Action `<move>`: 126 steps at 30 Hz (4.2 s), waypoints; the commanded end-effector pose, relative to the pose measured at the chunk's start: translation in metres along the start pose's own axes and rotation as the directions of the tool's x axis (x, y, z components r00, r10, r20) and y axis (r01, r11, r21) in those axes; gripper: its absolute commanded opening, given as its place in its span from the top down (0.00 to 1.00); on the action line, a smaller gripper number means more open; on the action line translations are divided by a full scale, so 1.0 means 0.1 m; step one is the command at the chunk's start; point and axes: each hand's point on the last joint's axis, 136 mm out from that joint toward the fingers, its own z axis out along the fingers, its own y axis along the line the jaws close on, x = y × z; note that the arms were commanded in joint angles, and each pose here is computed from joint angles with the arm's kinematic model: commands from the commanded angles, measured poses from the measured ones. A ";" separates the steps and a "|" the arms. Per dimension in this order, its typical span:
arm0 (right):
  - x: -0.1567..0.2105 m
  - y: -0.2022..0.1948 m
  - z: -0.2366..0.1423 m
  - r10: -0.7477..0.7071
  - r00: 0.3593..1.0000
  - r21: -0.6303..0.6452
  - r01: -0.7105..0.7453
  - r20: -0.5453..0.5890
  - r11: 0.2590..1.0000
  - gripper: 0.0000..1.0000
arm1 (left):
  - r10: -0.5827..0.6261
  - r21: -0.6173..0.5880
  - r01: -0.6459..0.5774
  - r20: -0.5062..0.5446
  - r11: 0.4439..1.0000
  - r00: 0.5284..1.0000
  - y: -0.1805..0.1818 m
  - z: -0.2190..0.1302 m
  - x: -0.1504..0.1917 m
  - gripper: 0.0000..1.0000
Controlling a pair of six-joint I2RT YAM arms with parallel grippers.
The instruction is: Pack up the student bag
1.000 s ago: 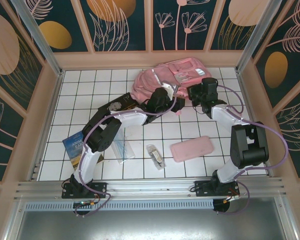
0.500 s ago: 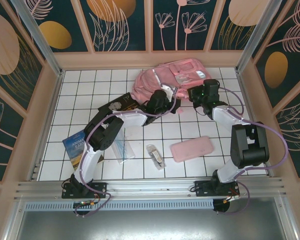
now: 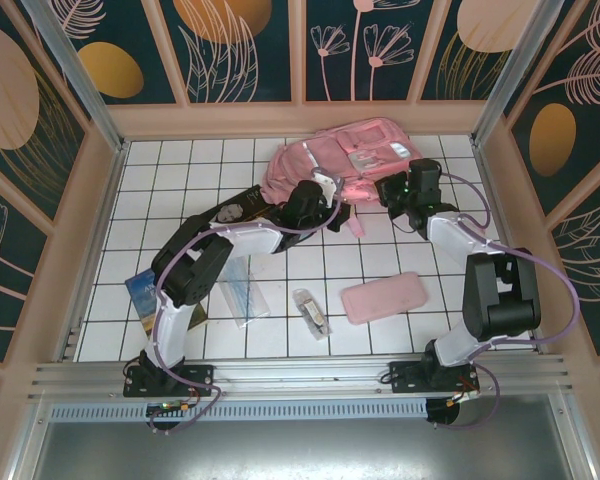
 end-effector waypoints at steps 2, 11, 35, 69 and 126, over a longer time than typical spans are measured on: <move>-0.39 0.36 -0.34 -0.030 0.988 -0.106 0.046 0.149 0.993 1.00 | -0.124 -0.243 0.092 -0.118 0.966 0.985 0.73 -0.25 0.27 1.00; -0.45 0.30 -0.24 -0.042 0.988 -0.106 0.058 0.145 0.993 1.00 | -0.246 -0.257 0.181 -0.248 0.949 0.937 0.65 -0.44 0.54 1.00; -1.01 0.28 0.34 -0.395 0.916 0.082 0.390 0.065 0.917 0.74 | -0.161 -0.222 0.060 -0.473 0.973 0.866 0.54 -0.89 0.68 1.00; 0.59 -0.41 -0.33 0.046 0.988 -0.120 -0.064 -0.150 0.991 0.12 | -0.221 0.178 0.303 -0.371 0.936 0.902 -1.03 -0.36 0.11 1.00; -0.84 -0.62 -0.84 -0.340 0.936 0.295 0.299 0.097 0.907 0.26 | -0.130 0.016 0.155 -0.461 0.988 0.878 -0.81 -0.36 0.81 1.00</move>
